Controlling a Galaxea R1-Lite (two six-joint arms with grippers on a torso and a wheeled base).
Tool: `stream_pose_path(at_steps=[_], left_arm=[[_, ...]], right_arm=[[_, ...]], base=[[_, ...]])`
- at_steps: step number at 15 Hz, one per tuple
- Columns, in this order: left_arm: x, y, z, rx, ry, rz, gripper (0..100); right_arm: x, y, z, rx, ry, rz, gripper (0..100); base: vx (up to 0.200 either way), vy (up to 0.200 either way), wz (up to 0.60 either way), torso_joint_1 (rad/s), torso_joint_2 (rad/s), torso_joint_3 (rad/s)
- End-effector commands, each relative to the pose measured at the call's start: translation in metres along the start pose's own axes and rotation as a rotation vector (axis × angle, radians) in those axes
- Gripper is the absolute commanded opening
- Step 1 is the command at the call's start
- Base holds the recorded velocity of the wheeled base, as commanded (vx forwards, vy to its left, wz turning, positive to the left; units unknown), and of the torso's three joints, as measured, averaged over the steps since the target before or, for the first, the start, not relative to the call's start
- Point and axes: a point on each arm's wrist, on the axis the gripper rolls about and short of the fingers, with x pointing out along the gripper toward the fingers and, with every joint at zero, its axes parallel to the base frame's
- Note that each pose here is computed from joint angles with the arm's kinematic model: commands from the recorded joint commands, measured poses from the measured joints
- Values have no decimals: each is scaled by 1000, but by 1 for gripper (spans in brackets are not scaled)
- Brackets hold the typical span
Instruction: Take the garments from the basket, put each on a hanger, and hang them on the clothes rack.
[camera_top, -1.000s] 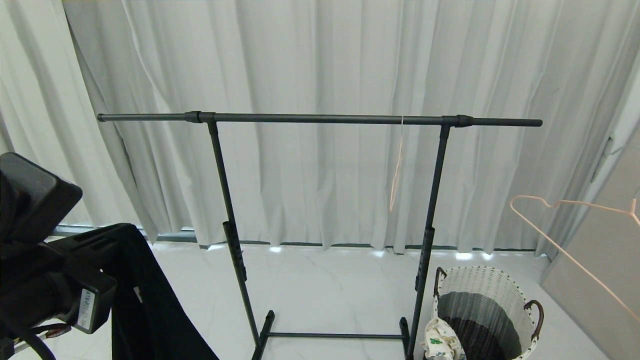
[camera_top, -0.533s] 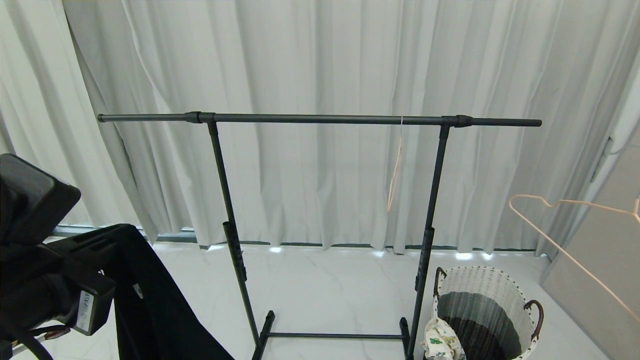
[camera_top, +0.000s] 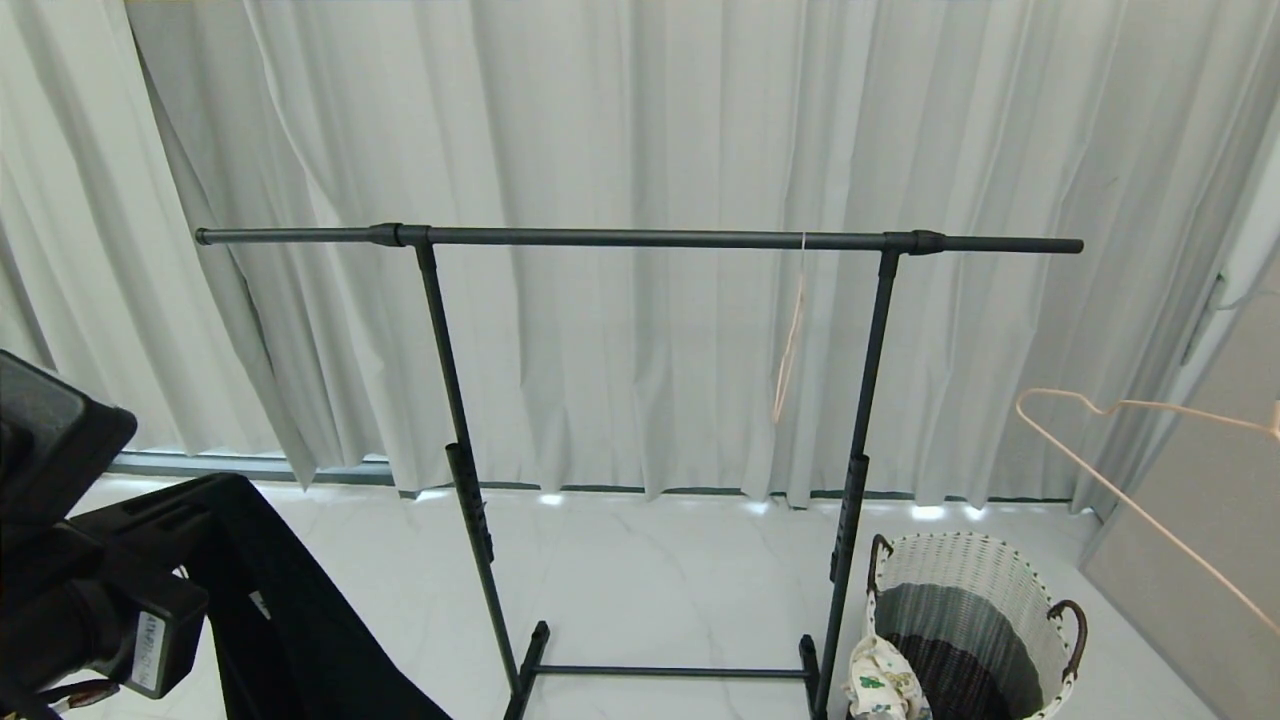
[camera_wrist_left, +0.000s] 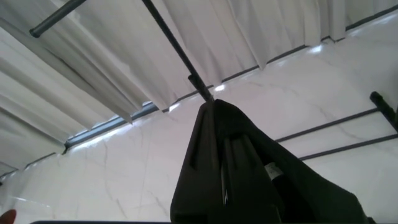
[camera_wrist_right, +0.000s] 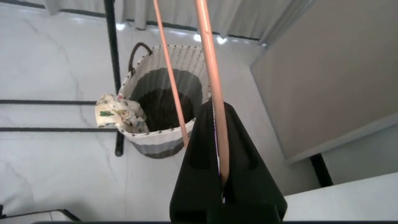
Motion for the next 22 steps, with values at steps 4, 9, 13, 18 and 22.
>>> stream_pose_path(at_steps=[4,9,13,18,22], left_arm=[[10,4,7,-12,55,101,0],[51,3,40,-133,102,160,0],[87,-9,59,-164,139,161,0],[93,-44,100,-278,41,38,0],[101,-55,100,-292,68,91,0]], right_arm=[[-17,8,-38,-19,-39,329,0],[-19,27,-30,-104,-49,677,0],[-22,59,-11,-107,-17,967,0],[-19,115,13,-97,-24,1145,0],[-8,139,21,-48,-58,1098,0]], base=[[0,0,0,0,0,0],[0,0,0,0,0,0],[0,0,0,0,0,0],[0,0,0,0,0,0],[0,0,0,0,0,0]])
